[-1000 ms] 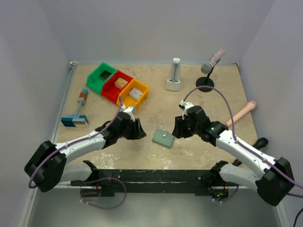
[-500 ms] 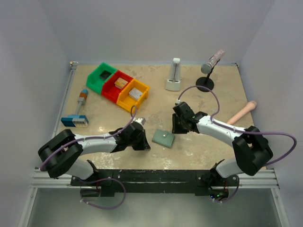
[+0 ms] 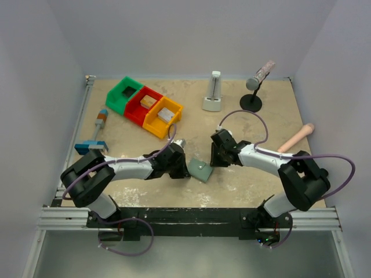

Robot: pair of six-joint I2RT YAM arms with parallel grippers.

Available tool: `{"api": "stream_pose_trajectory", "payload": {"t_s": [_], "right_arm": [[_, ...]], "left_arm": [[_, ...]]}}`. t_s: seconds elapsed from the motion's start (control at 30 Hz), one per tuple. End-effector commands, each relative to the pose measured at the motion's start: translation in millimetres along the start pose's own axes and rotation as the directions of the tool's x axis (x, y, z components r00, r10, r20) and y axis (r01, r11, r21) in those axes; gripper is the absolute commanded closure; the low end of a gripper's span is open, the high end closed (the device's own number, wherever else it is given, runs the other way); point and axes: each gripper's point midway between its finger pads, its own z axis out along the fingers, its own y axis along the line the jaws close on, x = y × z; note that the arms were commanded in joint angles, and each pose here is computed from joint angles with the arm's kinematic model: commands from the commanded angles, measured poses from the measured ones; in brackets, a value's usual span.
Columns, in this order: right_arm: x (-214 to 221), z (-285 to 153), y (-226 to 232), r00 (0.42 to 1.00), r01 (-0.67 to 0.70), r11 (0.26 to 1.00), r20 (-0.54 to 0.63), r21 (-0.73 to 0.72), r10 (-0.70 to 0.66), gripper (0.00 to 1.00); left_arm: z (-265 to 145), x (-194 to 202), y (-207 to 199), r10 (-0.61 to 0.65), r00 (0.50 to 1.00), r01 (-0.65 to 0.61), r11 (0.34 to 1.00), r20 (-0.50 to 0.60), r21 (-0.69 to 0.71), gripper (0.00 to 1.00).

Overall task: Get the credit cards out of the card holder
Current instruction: Pick up the card holder from the center of the board.

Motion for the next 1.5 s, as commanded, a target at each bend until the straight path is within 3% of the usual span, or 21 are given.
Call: {"api": "stream_pose_trajectory", "payload": {"t_s": [0.0,0.43,0.63,0.83,0.93,1.0,1.13,1.27,1.47], "right_arm": [[14,-5,3,1.0,-0.026,0.999,0.001,-0.032,0.026,0.68],[70,-10,8,0.999,-0.03,0.997,-0.037,-0.076,0.028,0.68],[74,-19,2,0.997,-0.067,0.996,-0.036,-0.062,0.065,0.68],[61,-39,-18,0.996,-0.082,0.997,0.04,0.004,0.082,0.66],[52,-53,-10,0.989,-0.112,0.991,0.089,-0.075,0.118,0.66],[41,-63,9,0.976,-0.13,0.969,0.144,-0.211,0.162,0.61],[43,-71,44,0.971,-0.145,0.894,0.114,-0.424,0.212,0.29],[47,-65,61,0.981,-0.141,0.877,0.053,-0.459,0.186,0.28],[51,-50,71,0.972,-0.201,0.848,0.008,-0.491,0.235,0.35]], "left_arm": [[3,-2,13,0.011,1.0,-0.013,0.998,-0.02,-0.069,1.0],[14,-31,19,-0.002,1.0,-0.001,0.996,-0.03,-0.089,1.0],[15,-41,20,-0.008,1.0,0.006,0.996,-0.025,-0.093,1.0],[-1,-39,33,-0.031,1.0,0.031,0.993,-0.002,-0.113,1.0],[-10,-31,40,-0.053,0.998,0.055,0.993,0.012,-0.109,1.0],[-13,-25,41,-0.073,0.997,0.074,0.994,0.016,-0.086,1.0],[-16,-20,32,-0.088,0.995,0.088,0.996,0.04,0.006,1.0],[-19,-19,20,-0.065,0.997,0.061,0.995,0.05,0.073,1.0],[-18,-12,16,-0.039,0.999,0.035,0.995,0.036,0.092,1.0]]}}
